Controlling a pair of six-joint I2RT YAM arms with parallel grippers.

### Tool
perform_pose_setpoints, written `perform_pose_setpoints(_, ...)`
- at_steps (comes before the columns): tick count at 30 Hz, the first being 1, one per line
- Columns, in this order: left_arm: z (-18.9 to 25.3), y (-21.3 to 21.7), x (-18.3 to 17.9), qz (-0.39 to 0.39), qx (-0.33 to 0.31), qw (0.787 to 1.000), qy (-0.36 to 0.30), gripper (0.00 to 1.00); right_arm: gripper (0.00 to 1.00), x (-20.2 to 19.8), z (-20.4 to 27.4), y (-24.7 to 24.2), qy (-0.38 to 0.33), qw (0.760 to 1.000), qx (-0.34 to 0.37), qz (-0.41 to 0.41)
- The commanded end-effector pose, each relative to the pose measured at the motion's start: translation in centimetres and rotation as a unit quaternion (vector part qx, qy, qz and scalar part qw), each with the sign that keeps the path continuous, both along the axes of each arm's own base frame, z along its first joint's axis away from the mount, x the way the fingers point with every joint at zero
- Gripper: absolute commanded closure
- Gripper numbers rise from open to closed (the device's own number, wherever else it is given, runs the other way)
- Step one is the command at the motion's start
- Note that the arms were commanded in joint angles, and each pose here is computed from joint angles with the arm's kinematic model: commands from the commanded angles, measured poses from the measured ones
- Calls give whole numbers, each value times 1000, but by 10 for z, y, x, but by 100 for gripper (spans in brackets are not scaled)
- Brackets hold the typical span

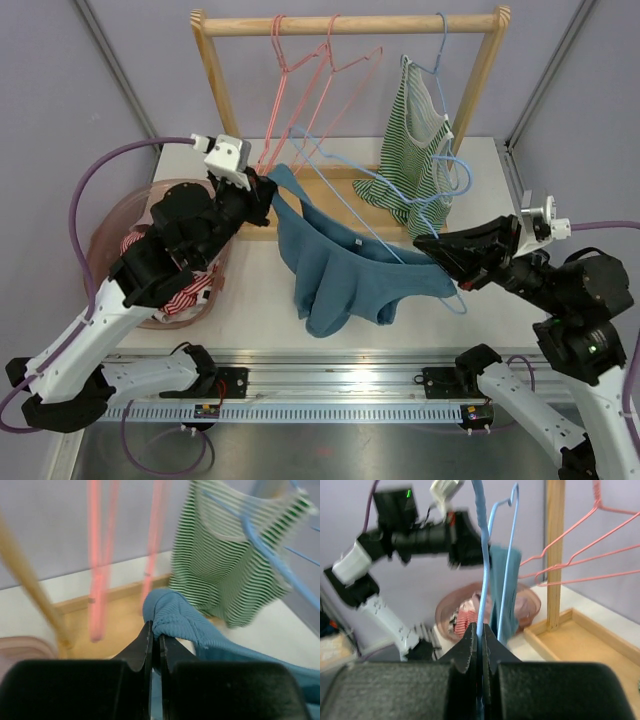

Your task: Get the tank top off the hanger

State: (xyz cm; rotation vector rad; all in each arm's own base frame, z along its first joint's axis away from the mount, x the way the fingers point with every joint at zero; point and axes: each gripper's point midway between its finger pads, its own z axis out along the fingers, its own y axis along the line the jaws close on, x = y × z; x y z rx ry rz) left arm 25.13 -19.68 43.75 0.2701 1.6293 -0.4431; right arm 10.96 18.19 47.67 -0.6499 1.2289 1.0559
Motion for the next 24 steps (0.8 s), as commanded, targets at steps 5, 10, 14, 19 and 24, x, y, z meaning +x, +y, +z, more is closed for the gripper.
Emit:
perform_pose_setpoints(5,-27,-70,-77,-269,-88,959,13,100,100,33,88,-33,-113,952,273,-77)
perform_pose_setpoints(10,-78,-84,-93,-306,-76,947,54,100,100,67,84,-50,-121,914,368,-122)
perform_pose_setpoints(14,-132,-72,-78,-235,-21,964,119,100,100,99,71,-37,-69,942,274,-180)
perform_pose_setpoints(19,-169,-73,-75,-210,12,964,160,100,100,111,49,-44,-94,937,249,-227)
perform_pose_setpoints(24,-209,-75,-80,-206,47,955,207,100,100,85,19,-52,-171,919,290,-204)
